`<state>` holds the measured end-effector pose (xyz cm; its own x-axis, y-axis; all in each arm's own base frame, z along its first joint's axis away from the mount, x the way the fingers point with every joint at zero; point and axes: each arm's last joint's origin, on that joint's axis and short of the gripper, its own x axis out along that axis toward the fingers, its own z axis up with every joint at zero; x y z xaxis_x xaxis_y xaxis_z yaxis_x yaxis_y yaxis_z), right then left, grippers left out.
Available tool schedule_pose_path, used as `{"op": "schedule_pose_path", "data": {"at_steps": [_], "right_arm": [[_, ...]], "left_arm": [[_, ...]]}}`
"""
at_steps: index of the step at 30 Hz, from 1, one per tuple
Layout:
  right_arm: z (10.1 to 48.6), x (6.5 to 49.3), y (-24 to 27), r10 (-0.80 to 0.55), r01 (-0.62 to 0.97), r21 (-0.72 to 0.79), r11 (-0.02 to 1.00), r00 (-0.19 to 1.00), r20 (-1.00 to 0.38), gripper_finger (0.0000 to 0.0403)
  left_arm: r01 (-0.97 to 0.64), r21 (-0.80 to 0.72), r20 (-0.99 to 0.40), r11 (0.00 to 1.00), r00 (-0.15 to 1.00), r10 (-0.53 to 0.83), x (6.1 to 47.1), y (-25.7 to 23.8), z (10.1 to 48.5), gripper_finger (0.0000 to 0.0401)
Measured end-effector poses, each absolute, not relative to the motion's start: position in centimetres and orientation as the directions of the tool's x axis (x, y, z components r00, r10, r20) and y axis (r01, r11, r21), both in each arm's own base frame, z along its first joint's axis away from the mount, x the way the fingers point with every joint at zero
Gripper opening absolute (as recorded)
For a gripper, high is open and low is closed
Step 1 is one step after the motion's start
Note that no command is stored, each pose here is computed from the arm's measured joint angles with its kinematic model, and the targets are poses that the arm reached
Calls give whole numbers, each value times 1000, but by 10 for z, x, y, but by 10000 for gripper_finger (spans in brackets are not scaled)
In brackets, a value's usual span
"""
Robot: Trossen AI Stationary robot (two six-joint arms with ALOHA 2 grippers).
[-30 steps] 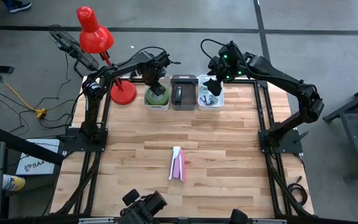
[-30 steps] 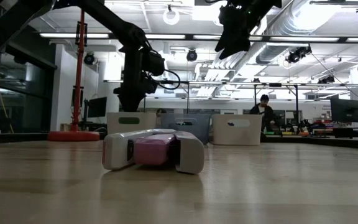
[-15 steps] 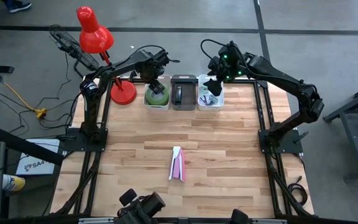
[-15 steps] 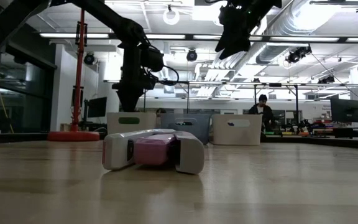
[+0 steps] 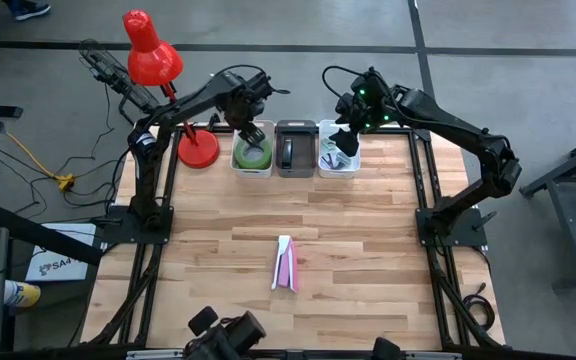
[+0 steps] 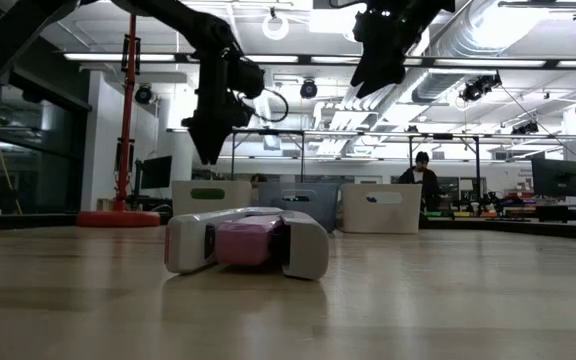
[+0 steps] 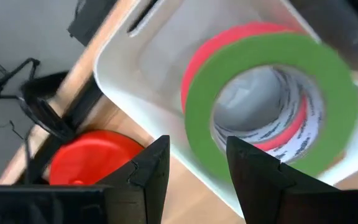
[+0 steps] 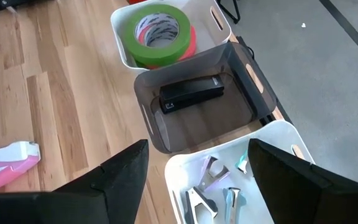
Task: Pick and place Stapler, Stapler remover, tape
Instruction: Put the pink stapler into the black bin
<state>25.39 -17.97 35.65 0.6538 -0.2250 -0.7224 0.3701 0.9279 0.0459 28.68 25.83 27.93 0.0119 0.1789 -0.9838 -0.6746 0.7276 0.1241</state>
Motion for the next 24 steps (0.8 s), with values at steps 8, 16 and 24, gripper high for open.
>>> {"op": "schedule_pose_path", "data": {"at_steps": [8,16,24], "right_arm": [[356,253,-179,-229,386,49,921,641,-733,266],[354,251,-180,-266,424,20,905,603,-752,266],[352,248,-180,-278,428,-14,904,562,-779,267]], "left_arm": [[-695,90,-988,713,31,155,289,249,304,154],[-776,-7,-997,631,55,56,299,228,307,154],[-823,-36,-998,568,59,22,319,196,307,154]]}}
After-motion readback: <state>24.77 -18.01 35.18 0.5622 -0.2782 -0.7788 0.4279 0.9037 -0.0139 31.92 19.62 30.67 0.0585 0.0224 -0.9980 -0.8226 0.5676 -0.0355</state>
